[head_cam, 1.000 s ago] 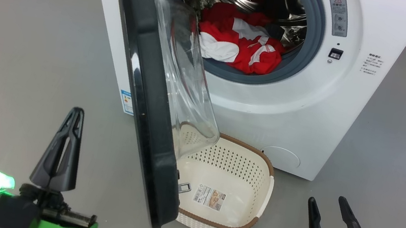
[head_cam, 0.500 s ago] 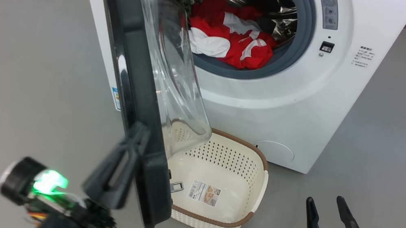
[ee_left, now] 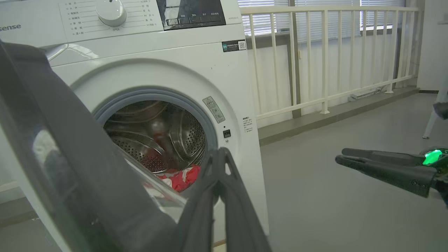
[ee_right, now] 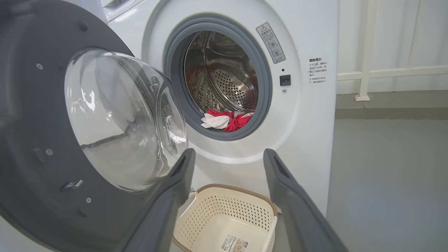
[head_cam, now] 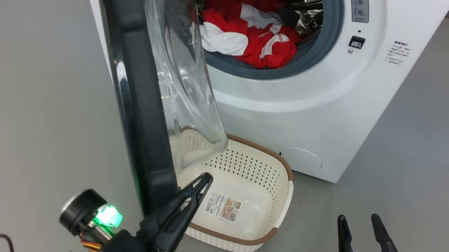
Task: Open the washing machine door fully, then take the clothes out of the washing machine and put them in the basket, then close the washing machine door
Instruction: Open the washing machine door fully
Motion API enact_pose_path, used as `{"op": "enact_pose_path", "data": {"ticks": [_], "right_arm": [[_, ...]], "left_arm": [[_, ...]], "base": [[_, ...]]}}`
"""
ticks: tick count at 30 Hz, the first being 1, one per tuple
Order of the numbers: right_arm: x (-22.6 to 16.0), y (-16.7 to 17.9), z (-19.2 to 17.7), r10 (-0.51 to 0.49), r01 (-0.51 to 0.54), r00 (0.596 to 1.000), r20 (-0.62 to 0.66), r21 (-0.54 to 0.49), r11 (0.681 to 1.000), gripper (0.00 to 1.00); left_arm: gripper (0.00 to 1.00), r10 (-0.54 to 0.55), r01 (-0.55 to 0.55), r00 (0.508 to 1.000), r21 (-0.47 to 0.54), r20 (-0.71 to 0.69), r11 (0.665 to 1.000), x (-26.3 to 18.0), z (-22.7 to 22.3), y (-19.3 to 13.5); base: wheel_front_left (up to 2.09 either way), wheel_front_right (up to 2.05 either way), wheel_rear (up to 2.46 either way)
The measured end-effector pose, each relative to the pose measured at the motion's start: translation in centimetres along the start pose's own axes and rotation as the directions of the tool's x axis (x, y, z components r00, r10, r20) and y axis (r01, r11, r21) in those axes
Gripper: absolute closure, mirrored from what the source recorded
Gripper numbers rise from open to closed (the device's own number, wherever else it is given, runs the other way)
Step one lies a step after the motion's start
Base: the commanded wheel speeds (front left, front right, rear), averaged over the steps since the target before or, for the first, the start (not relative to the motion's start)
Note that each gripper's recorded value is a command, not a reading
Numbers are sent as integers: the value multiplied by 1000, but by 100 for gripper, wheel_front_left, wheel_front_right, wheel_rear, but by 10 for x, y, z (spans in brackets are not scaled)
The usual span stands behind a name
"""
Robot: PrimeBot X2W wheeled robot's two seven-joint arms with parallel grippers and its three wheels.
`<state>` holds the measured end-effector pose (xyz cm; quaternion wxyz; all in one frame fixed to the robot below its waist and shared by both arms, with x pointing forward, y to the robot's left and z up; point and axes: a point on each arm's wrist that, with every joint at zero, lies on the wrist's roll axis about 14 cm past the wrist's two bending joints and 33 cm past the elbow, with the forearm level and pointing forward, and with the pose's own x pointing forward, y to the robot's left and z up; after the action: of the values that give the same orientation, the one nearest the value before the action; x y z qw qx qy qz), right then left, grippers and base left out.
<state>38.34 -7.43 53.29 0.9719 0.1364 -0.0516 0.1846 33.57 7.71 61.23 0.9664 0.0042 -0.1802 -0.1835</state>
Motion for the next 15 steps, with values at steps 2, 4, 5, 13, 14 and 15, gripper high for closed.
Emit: {"op": "enact_pose_path", "data": {"ticks": [2,4,5,13,14,15], "right_arm": [[0,-1,0,-4,4,1000,-1,0,1000,0],[-1,-3,-1,-8,8,1000,-2,1,1000,0],[-1,-3,-1,-10,10,1000,-3,1,1000,0],[-1,-5,-3,-16,16,1000,-7,2,1000,0],[-1,-5,-3,-16,16,1000,-8,3,1000,0],[-1,-5,-3,-16,16,1000,-8,3,1000,0]], "left_arm": [[100,-7,6,999,-10,-35,1000,-1,-12,-2],[100,-8,7,998,-24,-70,1000,-2,-23,-3],[100,-8,6,996,-27,-86,1000,-3,-28,-3],[100,-8,2,988,-40,-151,999,-4,-50,-2],[100,-7,0,988,-44,-156,999,-4,-51,-2],[100,-5,-2,987,-44,-161,999,-5,-53,-2]], "base": [[0,0,0],[0,0,0],[0,0,0],[0,0,0],[0,0,0],[0,0,0]]}}
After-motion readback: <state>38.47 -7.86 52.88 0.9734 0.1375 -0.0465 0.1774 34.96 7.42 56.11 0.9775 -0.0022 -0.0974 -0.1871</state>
